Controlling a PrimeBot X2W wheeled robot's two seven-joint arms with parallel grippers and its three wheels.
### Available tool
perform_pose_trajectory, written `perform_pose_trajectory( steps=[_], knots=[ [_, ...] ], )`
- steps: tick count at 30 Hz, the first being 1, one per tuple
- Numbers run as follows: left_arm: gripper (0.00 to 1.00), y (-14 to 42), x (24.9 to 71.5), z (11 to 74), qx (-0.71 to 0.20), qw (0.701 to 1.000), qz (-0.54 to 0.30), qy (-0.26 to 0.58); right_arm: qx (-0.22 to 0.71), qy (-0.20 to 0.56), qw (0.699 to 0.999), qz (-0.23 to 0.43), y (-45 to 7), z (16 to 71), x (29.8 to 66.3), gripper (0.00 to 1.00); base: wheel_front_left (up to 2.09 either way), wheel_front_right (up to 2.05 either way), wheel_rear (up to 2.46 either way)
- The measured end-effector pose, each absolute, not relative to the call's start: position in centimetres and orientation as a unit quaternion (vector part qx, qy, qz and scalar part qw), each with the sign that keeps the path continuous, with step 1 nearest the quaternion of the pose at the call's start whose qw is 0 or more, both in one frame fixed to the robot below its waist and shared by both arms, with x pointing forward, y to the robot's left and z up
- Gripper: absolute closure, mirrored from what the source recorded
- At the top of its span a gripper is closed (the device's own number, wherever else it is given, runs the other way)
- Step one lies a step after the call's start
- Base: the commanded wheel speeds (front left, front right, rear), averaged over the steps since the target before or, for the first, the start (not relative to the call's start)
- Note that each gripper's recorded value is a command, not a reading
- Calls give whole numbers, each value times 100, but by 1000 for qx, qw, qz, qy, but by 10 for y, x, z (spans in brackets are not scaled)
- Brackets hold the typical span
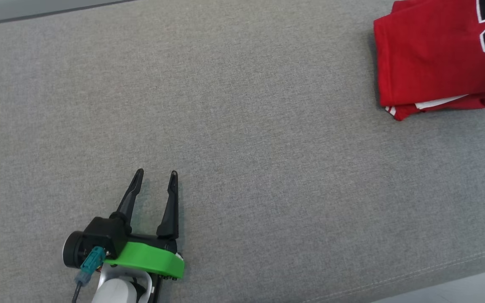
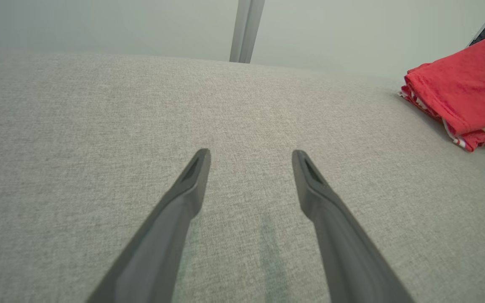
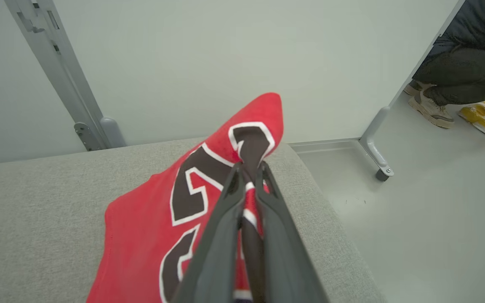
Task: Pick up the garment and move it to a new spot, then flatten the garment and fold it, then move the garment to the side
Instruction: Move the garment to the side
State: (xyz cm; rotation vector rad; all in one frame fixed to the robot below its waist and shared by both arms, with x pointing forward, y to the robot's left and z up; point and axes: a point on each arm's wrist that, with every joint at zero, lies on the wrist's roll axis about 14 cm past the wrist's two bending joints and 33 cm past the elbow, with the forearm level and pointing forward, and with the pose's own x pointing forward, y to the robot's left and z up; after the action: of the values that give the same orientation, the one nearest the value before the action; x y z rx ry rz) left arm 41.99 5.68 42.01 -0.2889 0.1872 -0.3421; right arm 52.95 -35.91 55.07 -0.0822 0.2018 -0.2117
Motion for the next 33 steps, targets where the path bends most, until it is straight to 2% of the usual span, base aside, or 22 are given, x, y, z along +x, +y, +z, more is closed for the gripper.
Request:
perform_pose_trajectory(
  steps=[8, 14, 15, 16, 17, 24, 33],
  knots=[
    [0, 68, 425, 407, -132, 973, -160, 106, -104, 172, 970, -140, -395, 515, 539, 100, 0, 0, 0],
    [0, 78, 424, 396, -122, 974, -150, 121, -132, 173, 963, -162, -412, 496, 549, 100, 0, 0, 0],
    [0, 79, 424, 393, -121, 974, -148, 125, -138, 160, 963, -169, -417, 498, 550, 59, 0, 0, 0],
    [0, 81, 424, 391, -119, 974, -146, 128, -147, 143, 963, -176, -422, 502, 553, 59, 0, 0, 0],
    [0, 83, 423, 389, -119, 974, -144, 130, -154, 135, 962, -182, -426, 503, 553, 0, 0, 0, 0],
    [0, 87, 423, 384, -114, 974, -140, 137, -137, 133, 962, -194, -420, 471, 547, 0, 0, 0, 0],
    [0, 77, 429, 395, -115, 974, -154, 124, -140, 82, 975, -151, -382, 486, 557, 0, 0, 0, 0]
  ],
)
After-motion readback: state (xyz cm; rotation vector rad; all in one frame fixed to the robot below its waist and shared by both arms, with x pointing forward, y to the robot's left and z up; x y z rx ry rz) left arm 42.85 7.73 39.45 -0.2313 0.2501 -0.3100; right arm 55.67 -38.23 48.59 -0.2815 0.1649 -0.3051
